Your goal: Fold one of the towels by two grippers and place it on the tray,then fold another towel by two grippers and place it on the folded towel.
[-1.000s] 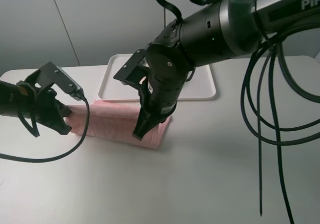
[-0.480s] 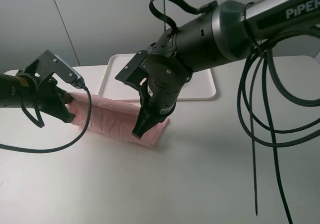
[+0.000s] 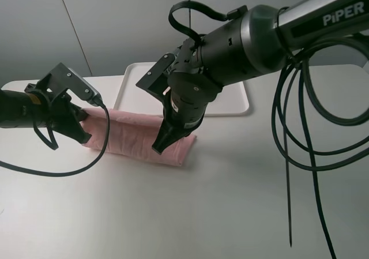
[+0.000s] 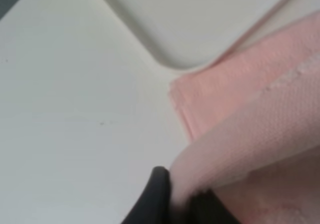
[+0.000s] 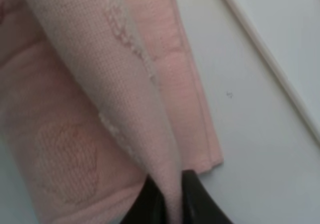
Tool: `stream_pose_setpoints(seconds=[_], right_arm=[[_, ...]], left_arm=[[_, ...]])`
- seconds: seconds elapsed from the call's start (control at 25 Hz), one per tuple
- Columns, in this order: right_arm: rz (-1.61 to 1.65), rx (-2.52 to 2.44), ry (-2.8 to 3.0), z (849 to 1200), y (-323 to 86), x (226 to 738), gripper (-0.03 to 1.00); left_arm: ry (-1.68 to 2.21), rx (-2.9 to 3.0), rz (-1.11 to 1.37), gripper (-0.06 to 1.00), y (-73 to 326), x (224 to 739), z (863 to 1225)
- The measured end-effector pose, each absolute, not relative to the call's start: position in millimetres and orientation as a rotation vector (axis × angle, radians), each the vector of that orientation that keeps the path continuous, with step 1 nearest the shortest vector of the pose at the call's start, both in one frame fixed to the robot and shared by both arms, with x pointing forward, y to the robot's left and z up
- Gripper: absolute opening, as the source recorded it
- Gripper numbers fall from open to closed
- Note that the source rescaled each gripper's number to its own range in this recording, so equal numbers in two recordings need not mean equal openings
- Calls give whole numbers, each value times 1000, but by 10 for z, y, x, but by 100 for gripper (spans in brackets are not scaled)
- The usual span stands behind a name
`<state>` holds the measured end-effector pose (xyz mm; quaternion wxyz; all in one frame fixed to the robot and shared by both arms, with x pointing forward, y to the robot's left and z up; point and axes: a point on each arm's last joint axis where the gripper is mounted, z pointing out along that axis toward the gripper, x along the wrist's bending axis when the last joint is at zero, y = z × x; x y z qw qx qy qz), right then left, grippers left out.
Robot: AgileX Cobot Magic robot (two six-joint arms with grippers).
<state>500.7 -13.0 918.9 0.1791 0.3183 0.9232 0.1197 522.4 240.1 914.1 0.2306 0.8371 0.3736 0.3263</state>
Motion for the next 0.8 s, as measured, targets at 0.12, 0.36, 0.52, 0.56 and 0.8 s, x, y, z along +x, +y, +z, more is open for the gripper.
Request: stream_pose_setpoints(seconds=[0.12,0.36,0.52,0.56,0.8], right_arm=[[317,936,2573,9194,-161,5030,1],[353,1036,2481,9199,-187,5089,47],[374,1067,2454,9207,-184,5103,96],[375,1066,2451,9208,-185,5105,98],[339,1183,2454,9231,-233,5142,100]], left_arm=[[1015,2252,954,17,2409,5262,9180],[1015,2213,991,90,2417,5303,9198],[1092,2207,944,98,2416,5353,9228],[1130,2216,905,98,2410,5374,9240],[1275,2244,657,98,2298,5634,9536]])
